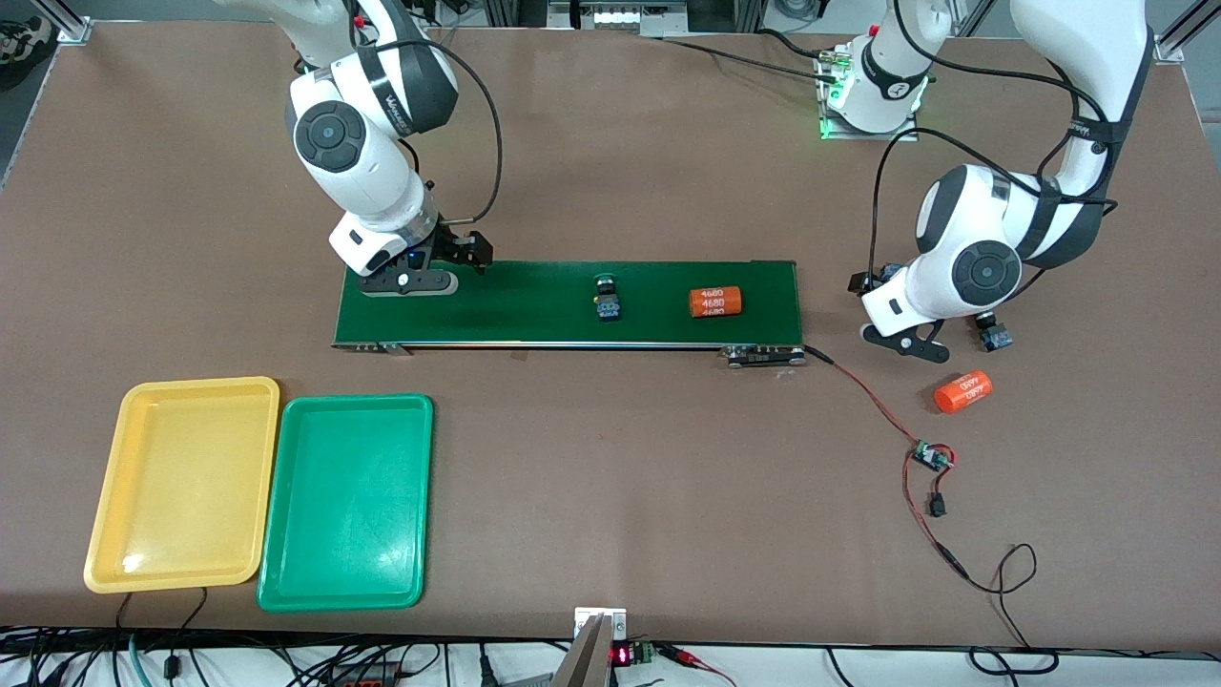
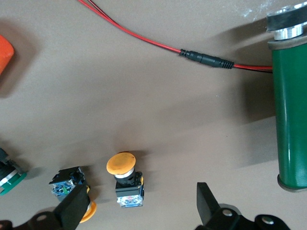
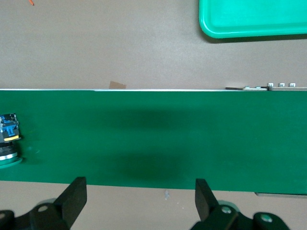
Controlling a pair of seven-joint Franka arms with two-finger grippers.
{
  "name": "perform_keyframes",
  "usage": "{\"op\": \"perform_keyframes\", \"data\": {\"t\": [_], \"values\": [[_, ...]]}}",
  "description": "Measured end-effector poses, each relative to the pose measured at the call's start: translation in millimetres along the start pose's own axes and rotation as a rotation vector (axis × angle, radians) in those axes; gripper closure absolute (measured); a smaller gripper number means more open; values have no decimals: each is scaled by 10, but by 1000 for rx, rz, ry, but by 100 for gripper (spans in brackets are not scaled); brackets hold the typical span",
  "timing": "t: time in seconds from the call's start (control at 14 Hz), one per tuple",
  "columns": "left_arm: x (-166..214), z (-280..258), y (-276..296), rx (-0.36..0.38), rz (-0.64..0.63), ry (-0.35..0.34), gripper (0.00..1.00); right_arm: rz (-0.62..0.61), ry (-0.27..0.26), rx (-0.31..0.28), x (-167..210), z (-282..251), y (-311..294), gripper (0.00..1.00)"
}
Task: Sort buttons by color to trays
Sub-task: 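Reach the left gripper to the yellow button while the right gripper lowers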
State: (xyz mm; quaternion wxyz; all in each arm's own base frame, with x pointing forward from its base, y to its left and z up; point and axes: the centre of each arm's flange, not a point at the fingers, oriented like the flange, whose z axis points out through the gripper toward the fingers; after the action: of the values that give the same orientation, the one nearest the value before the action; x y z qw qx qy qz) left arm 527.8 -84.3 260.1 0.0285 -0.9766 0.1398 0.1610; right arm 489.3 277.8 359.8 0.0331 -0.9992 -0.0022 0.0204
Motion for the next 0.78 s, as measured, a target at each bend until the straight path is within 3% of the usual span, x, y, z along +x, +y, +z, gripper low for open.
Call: {"op": "perform_keyframes", "data": {"t": [0.36, 0.78], "values": [[-13, 7, -84, -6, -26, -1, 0, 8, 7, -5, -113, 282, -329, 0], [-101, 158, -207, -65, -94, -26, 0, -8, 18, -11, -295, 522, -719, 0]]}}
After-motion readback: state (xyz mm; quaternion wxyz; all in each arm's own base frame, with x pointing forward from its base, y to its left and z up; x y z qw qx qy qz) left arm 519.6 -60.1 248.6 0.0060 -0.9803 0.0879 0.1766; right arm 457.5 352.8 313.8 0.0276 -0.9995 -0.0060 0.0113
